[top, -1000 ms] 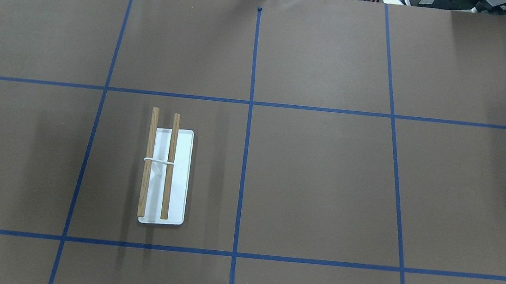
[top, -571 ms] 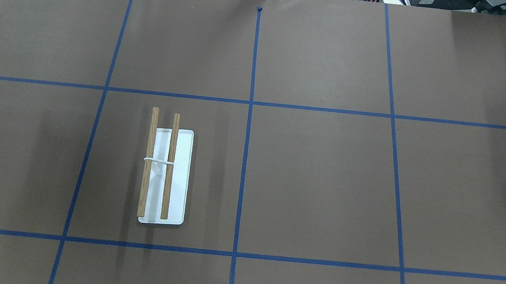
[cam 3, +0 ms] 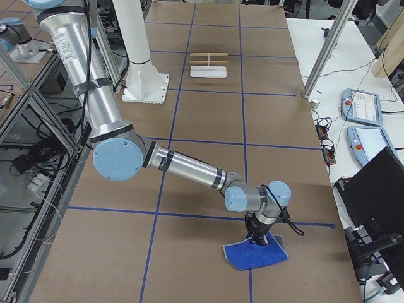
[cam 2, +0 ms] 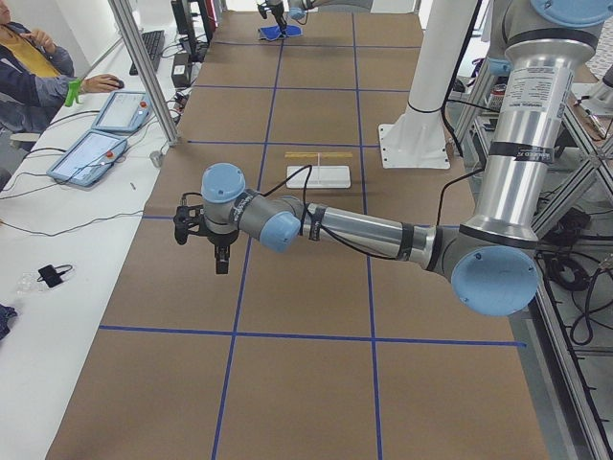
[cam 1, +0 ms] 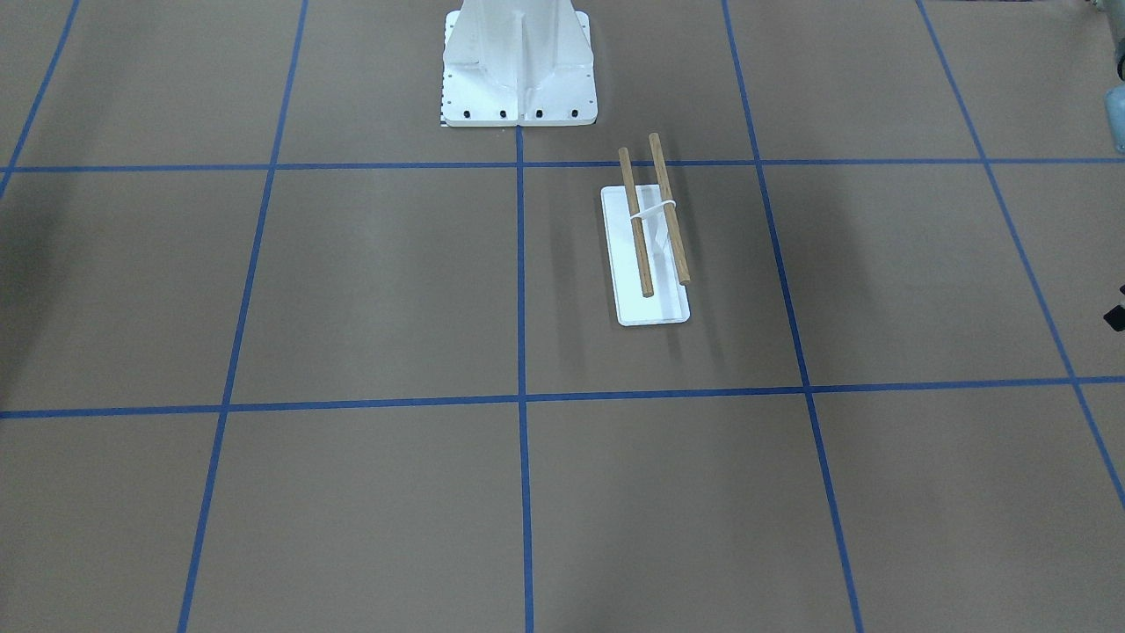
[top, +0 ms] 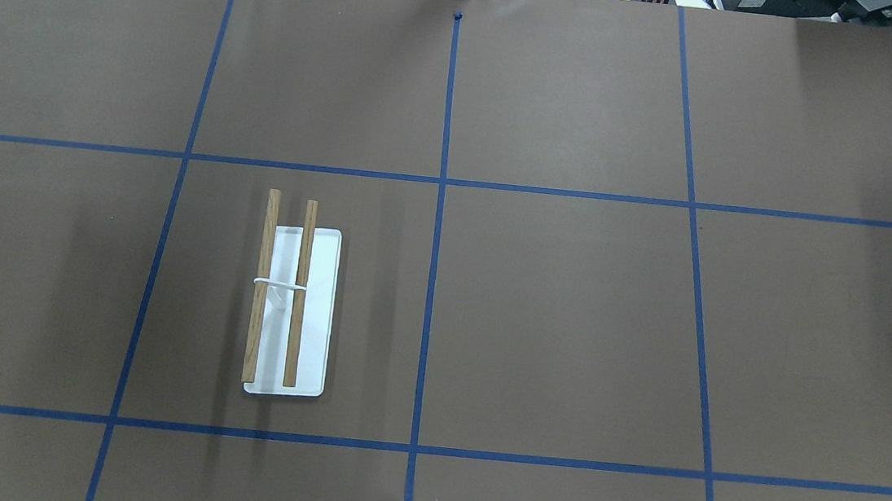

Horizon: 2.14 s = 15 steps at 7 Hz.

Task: Hang towel on rack

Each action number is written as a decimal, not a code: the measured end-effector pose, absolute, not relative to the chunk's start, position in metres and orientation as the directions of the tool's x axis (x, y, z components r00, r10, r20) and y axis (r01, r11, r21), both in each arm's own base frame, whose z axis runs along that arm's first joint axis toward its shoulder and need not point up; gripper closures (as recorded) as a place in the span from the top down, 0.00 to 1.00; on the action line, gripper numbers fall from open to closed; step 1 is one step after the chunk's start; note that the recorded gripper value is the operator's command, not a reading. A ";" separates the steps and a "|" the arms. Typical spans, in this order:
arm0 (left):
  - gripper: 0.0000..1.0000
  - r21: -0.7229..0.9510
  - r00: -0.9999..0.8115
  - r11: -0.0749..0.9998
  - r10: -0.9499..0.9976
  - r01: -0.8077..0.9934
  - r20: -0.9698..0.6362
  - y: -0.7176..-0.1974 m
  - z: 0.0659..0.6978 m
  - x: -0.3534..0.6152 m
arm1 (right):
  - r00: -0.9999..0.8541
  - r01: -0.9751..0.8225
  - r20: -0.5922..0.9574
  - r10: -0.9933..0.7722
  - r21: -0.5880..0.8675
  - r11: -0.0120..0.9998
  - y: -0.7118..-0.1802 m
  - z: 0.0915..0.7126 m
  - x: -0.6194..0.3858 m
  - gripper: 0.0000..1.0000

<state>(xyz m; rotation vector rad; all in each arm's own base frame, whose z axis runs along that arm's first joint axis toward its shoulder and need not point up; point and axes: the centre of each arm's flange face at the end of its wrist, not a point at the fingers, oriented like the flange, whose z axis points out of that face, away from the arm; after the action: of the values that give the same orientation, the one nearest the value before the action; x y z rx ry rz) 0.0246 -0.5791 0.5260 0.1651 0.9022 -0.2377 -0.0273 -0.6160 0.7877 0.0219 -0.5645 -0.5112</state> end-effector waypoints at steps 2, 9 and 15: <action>0.98 0.041 0.596 0.961 -0.136 0.273 -0.791 -0.579 0.526 0.025 | 0.723 0.457 0.505 -0.472 0.163 0.874 -0.618 0.784 -0.028 0.00; 0.98 -0.048 0.430 0.935 -0.207 0.352 -0.879 -0.599 0.461 0.079 | 0.774 0.120 0.620 -0.127 0.053 0.991 -0.632 0.523 0.000 0.00; 0.98 -0.396 0.028 0.865 -0.424 0.310 -0.905 -0.587 0.296 0.215 | 0.611 -0.217 0.736 0.293 -0.200 0.955 -0.560 0.199 -0.175 0.00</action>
<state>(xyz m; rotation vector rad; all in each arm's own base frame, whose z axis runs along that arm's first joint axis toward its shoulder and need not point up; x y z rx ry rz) 0.2153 -0.5873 0.2963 -0.0979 1.4349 -0.5677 -0.1753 -0.5604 0.1987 -0.0939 -0.8655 0.2949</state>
